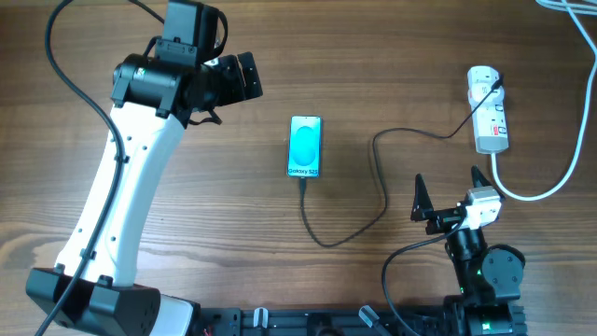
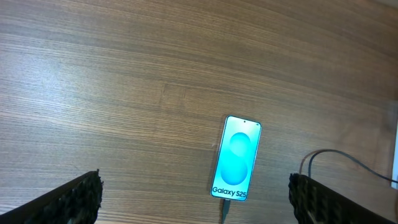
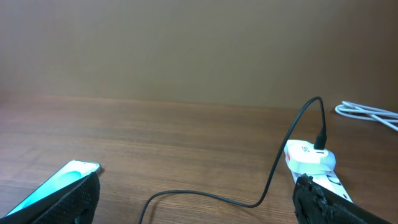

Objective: Plug charger to phone and switch on socket

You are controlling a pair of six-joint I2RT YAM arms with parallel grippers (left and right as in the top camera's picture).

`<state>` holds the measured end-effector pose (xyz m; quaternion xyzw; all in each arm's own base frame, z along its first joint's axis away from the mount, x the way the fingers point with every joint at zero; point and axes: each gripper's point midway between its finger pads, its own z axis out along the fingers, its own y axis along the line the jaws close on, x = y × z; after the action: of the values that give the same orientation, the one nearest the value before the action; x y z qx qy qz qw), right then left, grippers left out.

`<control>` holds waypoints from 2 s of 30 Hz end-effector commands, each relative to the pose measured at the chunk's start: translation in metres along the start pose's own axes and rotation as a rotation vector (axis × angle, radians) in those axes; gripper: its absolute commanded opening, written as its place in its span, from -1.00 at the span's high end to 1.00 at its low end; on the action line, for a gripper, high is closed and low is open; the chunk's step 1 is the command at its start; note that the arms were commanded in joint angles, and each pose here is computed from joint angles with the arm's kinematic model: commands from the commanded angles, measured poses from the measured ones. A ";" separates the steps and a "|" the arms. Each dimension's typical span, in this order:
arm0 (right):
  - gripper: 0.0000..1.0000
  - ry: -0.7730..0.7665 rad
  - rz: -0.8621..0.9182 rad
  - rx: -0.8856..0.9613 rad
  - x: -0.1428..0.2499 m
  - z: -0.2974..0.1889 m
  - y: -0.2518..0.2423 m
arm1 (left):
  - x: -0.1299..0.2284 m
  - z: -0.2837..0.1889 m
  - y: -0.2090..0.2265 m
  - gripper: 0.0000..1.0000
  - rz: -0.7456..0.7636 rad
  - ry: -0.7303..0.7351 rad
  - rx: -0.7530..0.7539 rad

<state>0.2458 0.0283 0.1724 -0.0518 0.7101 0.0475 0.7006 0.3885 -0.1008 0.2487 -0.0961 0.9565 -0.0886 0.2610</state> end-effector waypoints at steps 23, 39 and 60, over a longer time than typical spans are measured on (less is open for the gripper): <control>-0.99 -0.016 -0.021 0.020 -0.003 -0.001 -0.004 | 0.025 -0.008 0.017 -1.00 -0.003 0.087 -0.077; -0.99 -0.016 -0.021 0.020 -0.003 -0.001 -0.004 | 0.135 -0.005 0.089 -1.00 -0.055 -0.029 -0.054; -0.99 -0.016 -0.021 0.020 -0.003 -0.001 -0.004 | 0.164 -0.026 0.073 -1.00 0.353 -0.482 0.315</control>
<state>0.2456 0.0277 0.1736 -0.0531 0.7081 0.0437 0.7027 0.2321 -0.0637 0.1732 0.0796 0.8571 -0.1550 0.4848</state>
